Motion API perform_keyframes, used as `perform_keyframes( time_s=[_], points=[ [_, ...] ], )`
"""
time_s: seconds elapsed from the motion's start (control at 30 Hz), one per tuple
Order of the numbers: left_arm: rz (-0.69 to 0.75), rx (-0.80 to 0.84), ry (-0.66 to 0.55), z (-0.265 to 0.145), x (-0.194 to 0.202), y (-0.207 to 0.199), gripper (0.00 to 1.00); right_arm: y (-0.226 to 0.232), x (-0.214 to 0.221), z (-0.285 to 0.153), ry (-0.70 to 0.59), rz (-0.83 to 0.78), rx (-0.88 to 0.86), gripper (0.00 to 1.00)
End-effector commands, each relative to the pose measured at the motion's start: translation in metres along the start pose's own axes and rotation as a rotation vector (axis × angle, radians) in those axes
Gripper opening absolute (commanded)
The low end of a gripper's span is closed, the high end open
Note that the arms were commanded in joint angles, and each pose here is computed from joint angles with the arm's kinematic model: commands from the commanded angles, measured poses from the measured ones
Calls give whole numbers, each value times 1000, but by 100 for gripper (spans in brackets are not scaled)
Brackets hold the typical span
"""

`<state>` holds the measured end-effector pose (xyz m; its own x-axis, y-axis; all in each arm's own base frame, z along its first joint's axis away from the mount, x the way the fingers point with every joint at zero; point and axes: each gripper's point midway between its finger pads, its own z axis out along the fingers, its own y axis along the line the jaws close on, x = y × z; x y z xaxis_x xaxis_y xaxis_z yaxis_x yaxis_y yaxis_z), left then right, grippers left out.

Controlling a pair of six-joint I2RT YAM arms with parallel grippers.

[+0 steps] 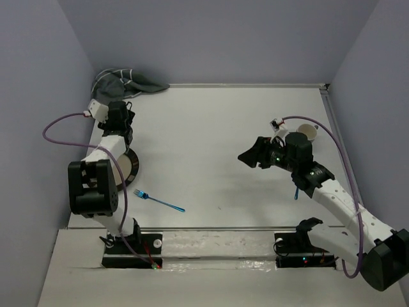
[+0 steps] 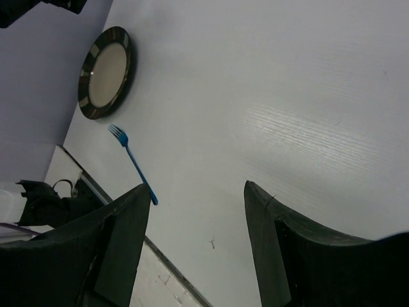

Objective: Set the dinner table for one person

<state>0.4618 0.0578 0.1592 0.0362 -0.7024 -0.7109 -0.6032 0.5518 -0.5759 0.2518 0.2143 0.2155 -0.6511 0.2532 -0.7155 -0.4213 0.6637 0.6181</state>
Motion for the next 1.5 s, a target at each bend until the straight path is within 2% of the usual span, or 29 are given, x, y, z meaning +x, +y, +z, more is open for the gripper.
perform_keyframes(
  time_s=[0.0, 0.13, 0.3, 0.57, 0.73, 1.17, 1.33, 1.43, 1.47],
  points=[
    [-89, -68, -73, 32, -26, 11, 71, 10, -22, 6, -77, -101, -20, 66],
    [-189, -47, -14, 62, -21, 17, 74, 8, -7, 13, -27, -132, -44, 66],
    [-232, -60, -17, 93, -23, 8, 75, 8, 1, 20, -9, -140, -74, 66],
    [-198, -123, -3, 147, -6, 8, 79, 7, 18, 32, 39, -137, -105, 66],
    [-192, -160, -6, 171, -6, 4, 78, 2, 23, 40, 58, -129, -104, 66],
    [-118, -287, -120, 171, -29, 23, 73, -5, 35, 46, 98, -119, -100, 66],
    [-111, -315, -111, 179, -24, 31, 72, -7, 36, 48, 103, -119, -94, 66],
    [-110, -302, -100, 186, -25, 27, 62, -8, 37, 49, 110, -116, -91, 66],
    [-103, -294, -94, 187, -25, 24, 52, -9, 38, 50, 111, -117, -91, 66]
  ],
)
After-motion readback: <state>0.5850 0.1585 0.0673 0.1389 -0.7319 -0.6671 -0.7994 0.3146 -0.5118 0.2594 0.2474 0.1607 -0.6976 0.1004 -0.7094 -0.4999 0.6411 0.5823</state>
